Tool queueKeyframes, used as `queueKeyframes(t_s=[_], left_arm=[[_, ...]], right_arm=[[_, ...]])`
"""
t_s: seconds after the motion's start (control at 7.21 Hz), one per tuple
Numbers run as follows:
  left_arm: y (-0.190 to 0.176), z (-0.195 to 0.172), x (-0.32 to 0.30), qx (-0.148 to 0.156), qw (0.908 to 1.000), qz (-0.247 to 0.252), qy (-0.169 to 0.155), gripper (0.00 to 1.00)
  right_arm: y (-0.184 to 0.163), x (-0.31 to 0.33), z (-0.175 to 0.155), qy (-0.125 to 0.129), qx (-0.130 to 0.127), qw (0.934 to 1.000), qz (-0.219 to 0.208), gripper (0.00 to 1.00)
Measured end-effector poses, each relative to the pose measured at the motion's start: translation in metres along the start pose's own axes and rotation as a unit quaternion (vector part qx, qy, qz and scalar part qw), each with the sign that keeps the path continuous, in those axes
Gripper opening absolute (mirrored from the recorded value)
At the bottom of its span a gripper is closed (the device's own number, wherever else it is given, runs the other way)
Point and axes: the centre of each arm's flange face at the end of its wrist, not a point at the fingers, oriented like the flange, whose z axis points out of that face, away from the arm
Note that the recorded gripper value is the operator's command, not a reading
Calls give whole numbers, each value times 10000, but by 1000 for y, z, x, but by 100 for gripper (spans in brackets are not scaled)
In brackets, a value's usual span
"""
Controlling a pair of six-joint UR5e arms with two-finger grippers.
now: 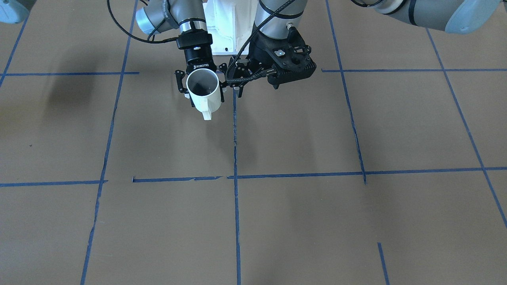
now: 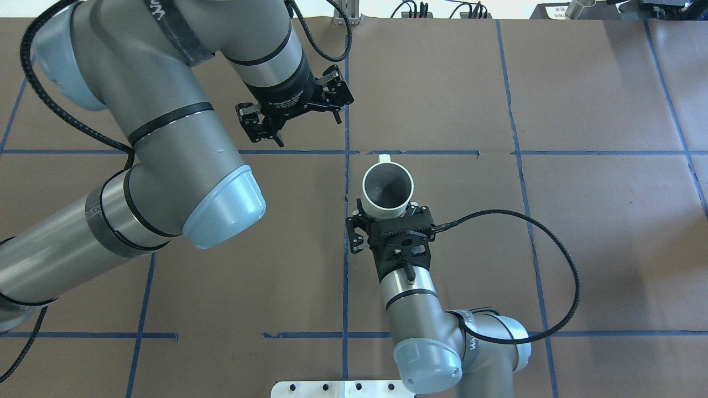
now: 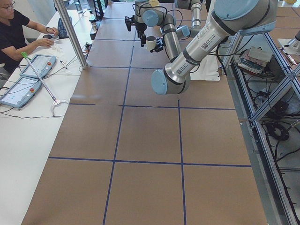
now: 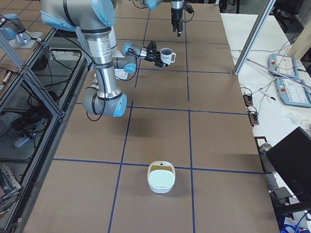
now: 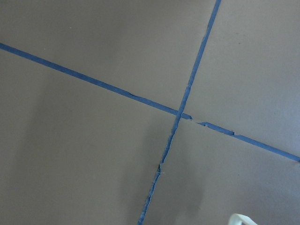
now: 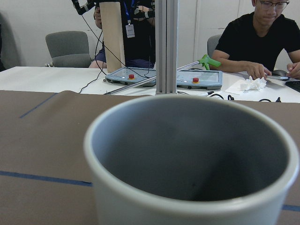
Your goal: Left arm hands cup to right arm to dump lemon
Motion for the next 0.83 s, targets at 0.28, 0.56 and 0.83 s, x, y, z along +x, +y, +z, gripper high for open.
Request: queueKeyframes(t_s=[0.28, 0.56, 0.83], left_arm=[[7, 4, 10, -219, 9995, -176, -125, 98], [16, 19, 10, -350, 9982, -309, -384, 96], [33, 34, 11, -458, 9970, -276, -552, 94]], right_arm=[[1, -27, 5, 82, 116, 9998, -143, 6], [-3, -36, 5, 101, 145, 9992, -360, 7], [-6, -38, 5, 102, 155, 9987, -472, 7]])
